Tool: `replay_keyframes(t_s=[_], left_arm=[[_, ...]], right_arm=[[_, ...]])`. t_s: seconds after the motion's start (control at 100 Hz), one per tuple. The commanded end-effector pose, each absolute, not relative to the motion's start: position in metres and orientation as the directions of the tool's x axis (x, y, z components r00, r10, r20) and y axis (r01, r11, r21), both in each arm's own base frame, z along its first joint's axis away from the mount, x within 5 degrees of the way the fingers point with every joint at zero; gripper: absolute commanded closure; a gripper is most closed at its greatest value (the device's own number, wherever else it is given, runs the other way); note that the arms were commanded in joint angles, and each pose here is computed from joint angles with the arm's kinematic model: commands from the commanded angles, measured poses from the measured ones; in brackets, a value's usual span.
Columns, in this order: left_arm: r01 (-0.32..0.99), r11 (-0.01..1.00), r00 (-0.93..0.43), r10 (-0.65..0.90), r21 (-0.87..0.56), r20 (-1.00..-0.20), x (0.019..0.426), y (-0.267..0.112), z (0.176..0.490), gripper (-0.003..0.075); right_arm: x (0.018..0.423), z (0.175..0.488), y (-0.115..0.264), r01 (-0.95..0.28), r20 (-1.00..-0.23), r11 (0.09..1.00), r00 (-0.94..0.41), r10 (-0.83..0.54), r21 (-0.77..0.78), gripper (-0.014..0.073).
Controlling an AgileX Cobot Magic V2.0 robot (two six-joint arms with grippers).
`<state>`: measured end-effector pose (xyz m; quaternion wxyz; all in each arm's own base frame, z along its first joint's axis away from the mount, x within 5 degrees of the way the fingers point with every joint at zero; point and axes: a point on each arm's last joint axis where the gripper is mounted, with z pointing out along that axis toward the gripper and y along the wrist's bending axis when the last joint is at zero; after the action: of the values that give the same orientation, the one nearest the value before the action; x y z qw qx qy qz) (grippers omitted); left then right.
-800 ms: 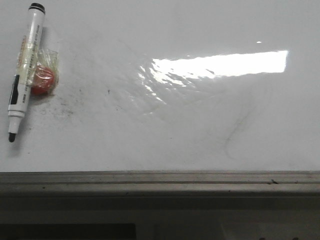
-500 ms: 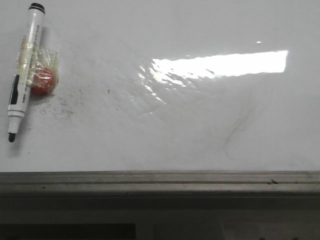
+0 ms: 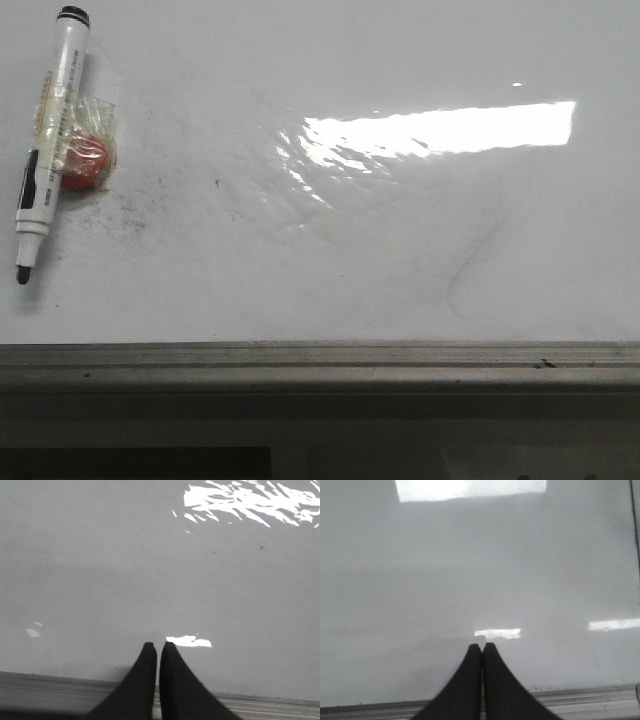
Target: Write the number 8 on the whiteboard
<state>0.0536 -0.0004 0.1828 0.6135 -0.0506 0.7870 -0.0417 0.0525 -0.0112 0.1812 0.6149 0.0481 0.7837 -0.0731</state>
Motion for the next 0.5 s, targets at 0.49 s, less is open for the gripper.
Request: replay_keyframes(t_s=[0.49], left_arm=[[-0.011, 0.993, -0.063, -0.119, -0.118, -0.991, 0.055, 0.0, 0.19, 0.0741]], right_arm=[[0.053, 0.186, -0.011, 0.164, -0.988, 0.984, -0.146, -0.04, -0.065, 0.0659]])
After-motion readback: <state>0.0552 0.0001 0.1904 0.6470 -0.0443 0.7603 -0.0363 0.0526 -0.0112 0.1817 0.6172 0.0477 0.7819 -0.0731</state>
